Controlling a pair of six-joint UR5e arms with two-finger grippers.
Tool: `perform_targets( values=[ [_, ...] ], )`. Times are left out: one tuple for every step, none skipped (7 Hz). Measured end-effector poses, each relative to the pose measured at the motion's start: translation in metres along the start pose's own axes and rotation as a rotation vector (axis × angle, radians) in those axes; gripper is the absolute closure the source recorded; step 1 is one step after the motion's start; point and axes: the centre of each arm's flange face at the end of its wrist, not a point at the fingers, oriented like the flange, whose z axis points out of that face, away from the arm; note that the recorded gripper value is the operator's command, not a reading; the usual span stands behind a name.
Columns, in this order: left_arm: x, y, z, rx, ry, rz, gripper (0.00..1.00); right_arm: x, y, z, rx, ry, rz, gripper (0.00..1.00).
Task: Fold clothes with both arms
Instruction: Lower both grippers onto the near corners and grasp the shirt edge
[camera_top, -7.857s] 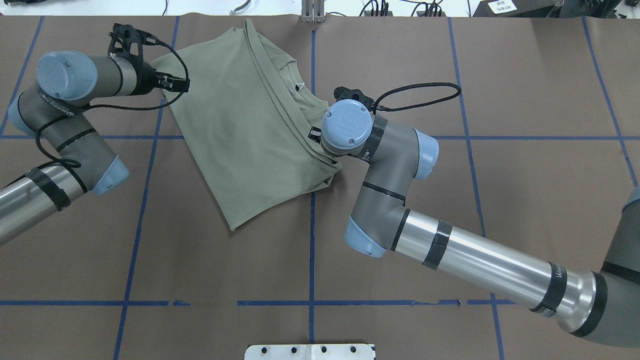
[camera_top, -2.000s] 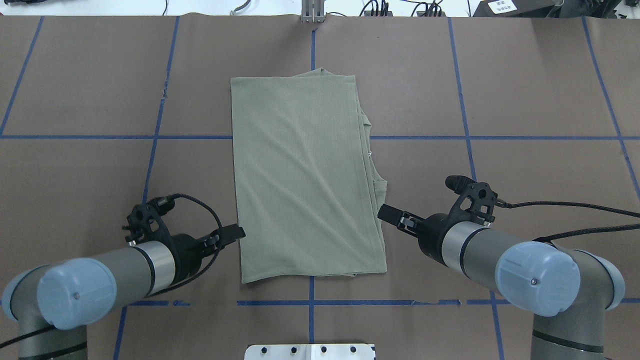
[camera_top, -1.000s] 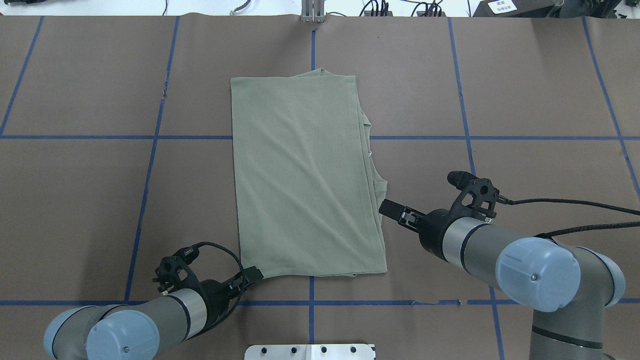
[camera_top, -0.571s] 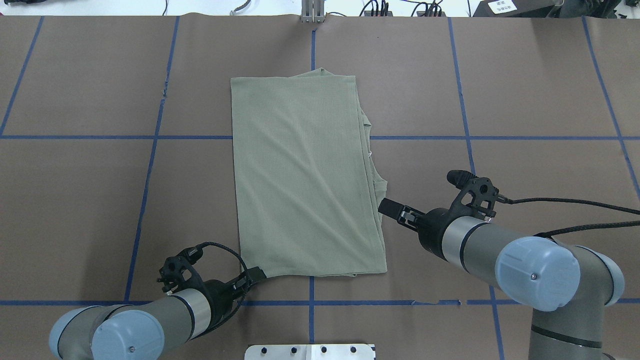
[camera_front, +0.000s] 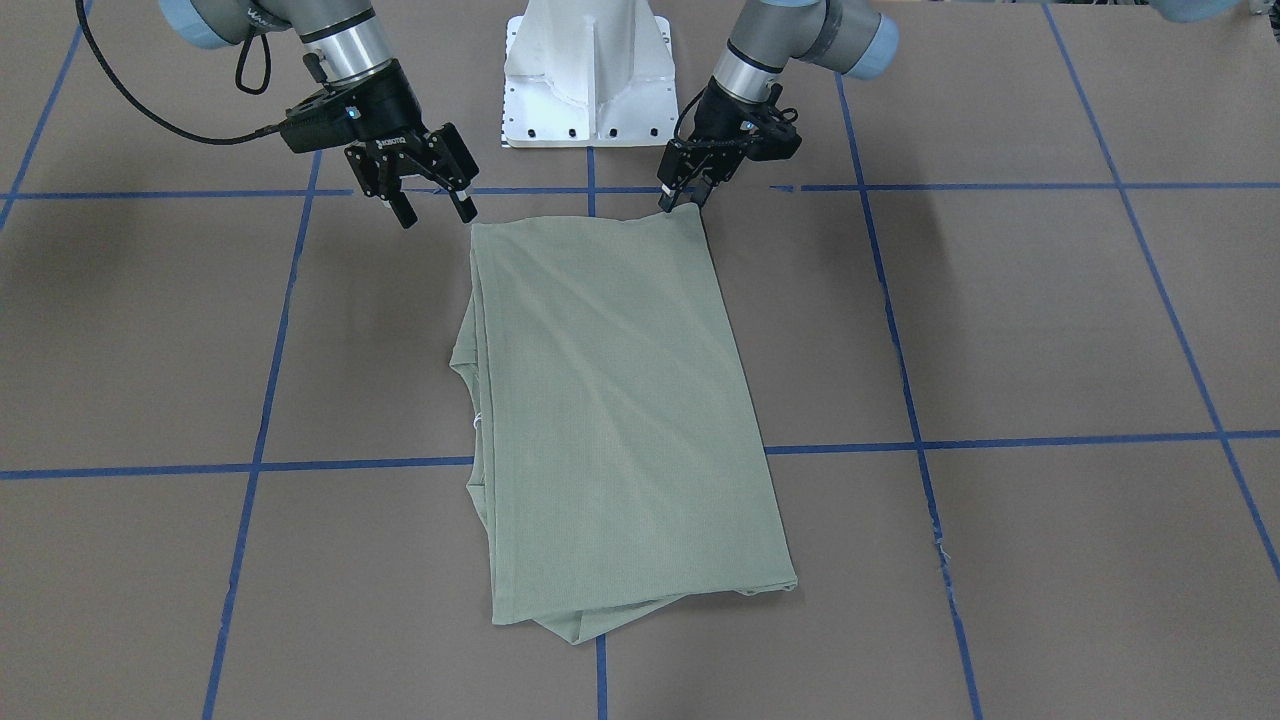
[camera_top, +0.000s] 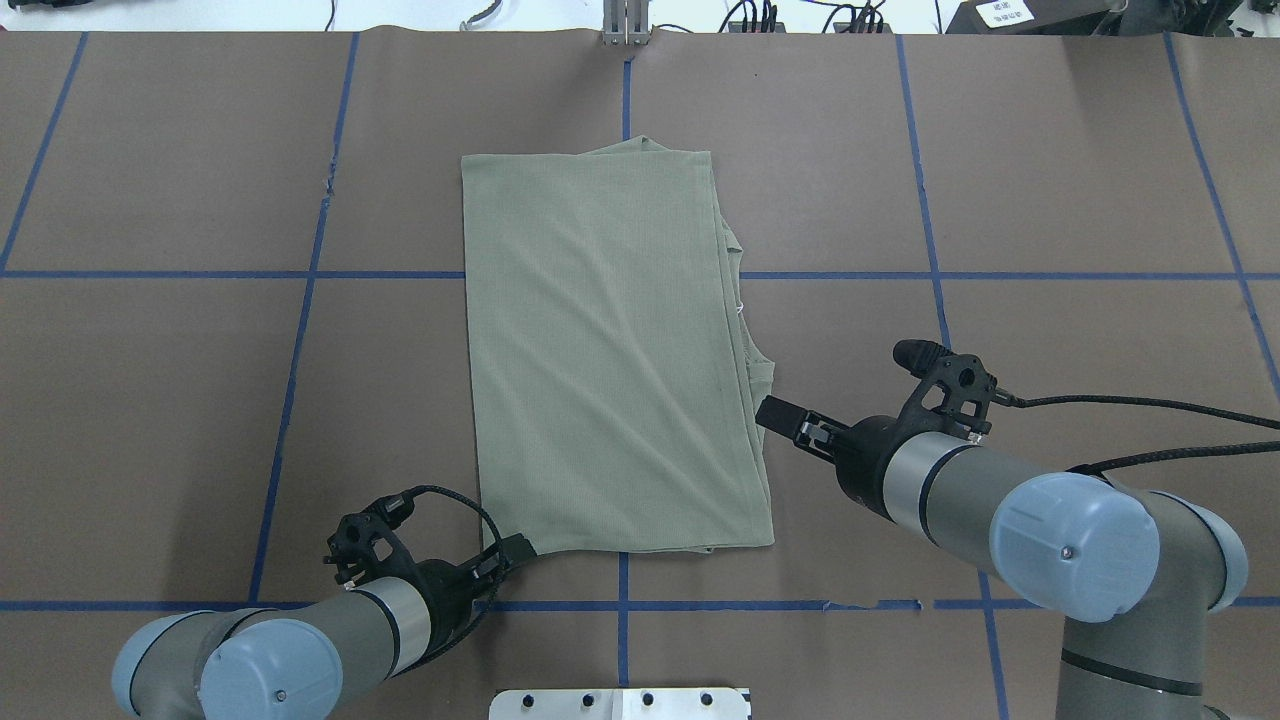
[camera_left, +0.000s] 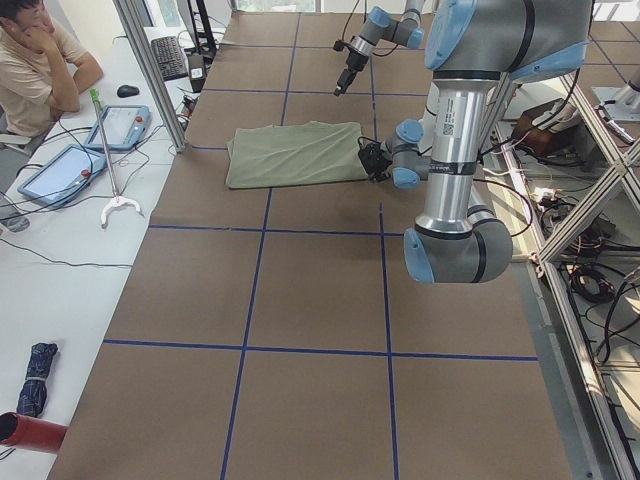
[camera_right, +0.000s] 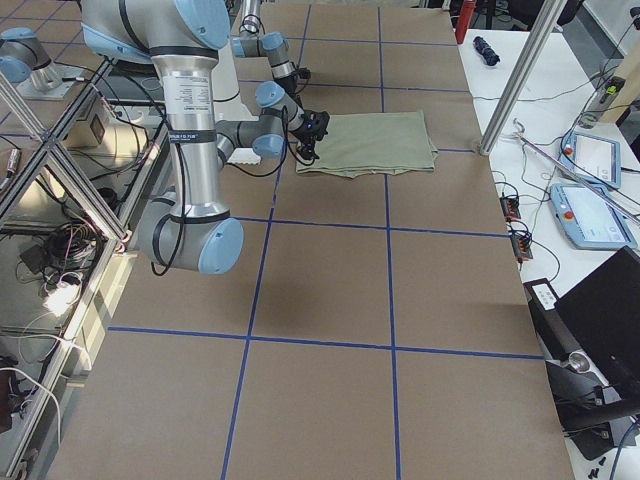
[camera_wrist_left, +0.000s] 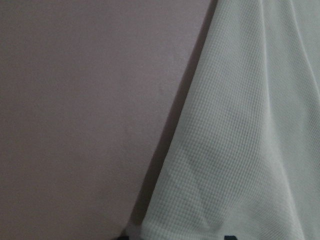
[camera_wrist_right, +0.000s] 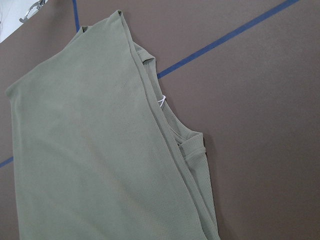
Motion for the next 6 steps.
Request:
perform_targets(
  values=[
    [0.002,0.001,0.002,0.0,0.002,-0.002,1.0,0.0,0.0,0.0,0.0,-0.001,0.0,0.0],
    [0.005,0.002,0.002,-0.003,0.007,-0.007,1.0,0.0,0.0,0.0,0.0,-0.001,0.001,0.0],
    [0.009,0.002,-0.001,-0.003,0.016,-0.009,1.0,0.0,0.0,0.0,0.0,-0.001,0.001,0.0],
    [0.011,-0.001,-0.003,0.0,0.022,-0.01,1.0,0.0,0.0,0.0,0.0,-0.001,0.001,0.0],
    [0.013,-0.005,-0.005,0.005,0.027,-0.011,1.0,-0.001,0.0,0.0,-0.001,-0.001,0.002,0.0],
    [0.014,-0.008,-0.006,0.01,0.03,-0.012,1.0,-0.001,0.0,0.0,0.0,-0.001,0.002,0.0]
  ],
)
